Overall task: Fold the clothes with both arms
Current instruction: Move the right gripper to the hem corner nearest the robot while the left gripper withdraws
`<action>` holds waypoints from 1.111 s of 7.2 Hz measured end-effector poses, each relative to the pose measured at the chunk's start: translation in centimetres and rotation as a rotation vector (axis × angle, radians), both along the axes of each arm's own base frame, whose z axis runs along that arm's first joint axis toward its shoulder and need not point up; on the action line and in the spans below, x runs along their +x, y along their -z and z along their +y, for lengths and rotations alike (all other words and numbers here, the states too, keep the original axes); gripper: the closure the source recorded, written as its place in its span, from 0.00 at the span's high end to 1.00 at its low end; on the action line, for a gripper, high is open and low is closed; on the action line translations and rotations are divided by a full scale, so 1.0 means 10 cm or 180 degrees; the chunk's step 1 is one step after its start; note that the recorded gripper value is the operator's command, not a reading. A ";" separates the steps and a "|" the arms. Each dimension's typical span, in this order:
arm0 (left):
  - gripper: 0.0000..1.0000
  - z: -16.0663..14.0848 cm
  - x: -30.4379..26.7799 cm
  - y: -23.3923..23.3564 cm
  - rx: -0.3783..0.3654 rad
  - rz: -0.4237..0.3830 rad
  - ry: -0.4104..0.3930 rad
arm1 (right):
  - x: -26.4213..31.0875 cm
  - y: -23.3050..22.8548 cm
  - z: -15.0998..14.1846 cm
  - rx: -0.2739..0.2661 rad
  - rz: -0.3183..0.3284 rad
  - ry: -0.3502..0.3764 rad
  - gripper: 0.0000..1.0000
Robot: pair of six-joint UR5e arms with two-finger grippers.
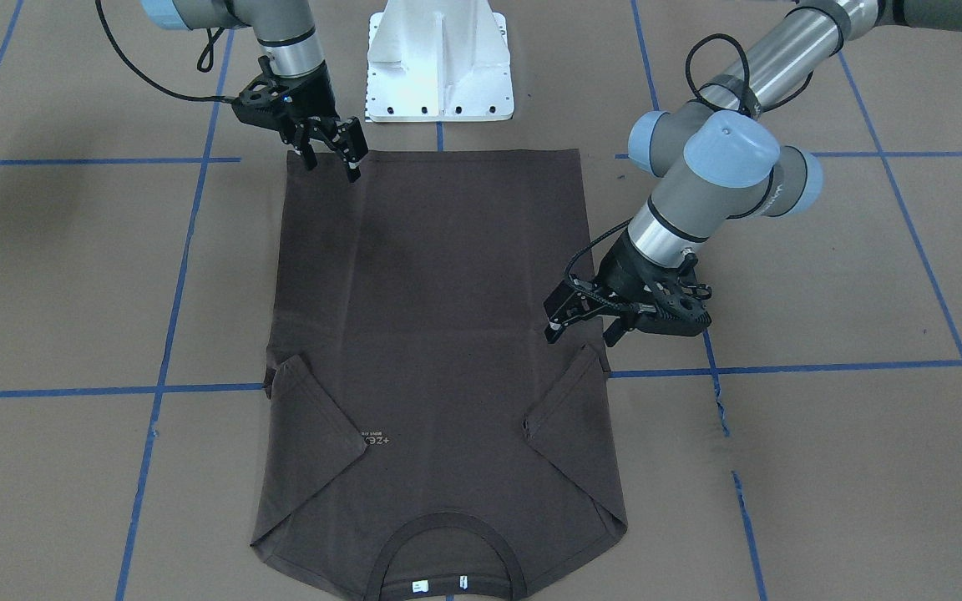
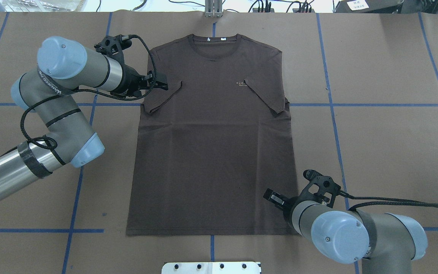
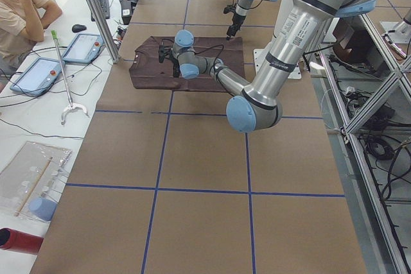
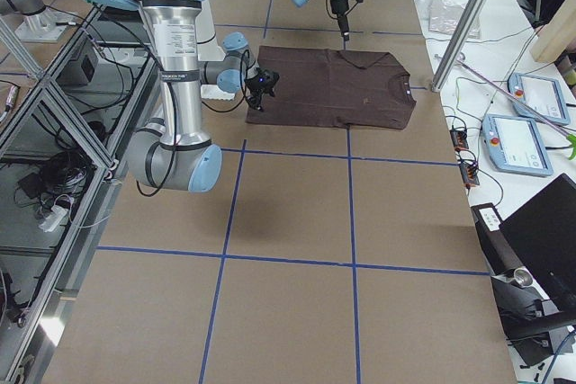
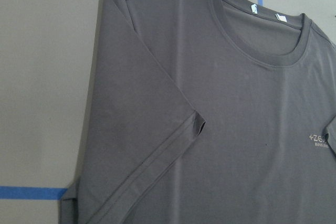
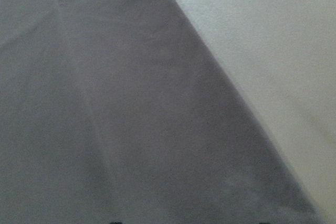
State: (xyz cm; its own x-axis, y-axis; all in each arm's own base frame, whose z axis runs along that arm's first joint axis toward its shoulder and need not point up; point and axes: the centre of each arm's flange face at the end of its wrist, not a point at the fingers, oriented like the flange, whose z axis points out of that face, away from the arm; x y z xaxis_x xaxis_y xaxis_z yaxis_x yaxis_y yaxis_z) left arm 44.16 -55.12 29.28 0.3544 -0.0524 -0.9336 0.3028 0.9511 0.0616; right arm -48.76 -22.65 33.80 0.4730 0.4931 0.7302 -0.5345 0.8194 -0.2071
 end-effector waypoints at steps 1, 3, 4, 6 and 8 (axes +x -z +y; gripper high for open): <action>1.00 0.01 0.00 0.01 0.0000 0.0007 0.0000 | 0.04 -0.16 0.07 -0.0052 0.0093 0.0059 0.74; 1.00 0.01 0.00 0.03 0.0004 0.0011 0.0001 | 0.04 -0.25 0.23 -0.0134 0.0182 0.0162 0.73; 1.00 0.01 0.00 0.02 0.0000 0.0006 0.0003 | 0.03 -0.24 0.32 -0.0204 0.0191 0.0168 0.73; 1.00 0.01 0.00 0.00 -0.0008 0.0003 0.0008 | 0.00 -0.23 0.49 -0.0316 0.0184 0.0165 0.70; 1.00 0.01 0.00 0.00 -0.0011 0.0003 0.0010 | -0.01 -0.27 0.55 -0.0328 0.0216 0.0179 0.49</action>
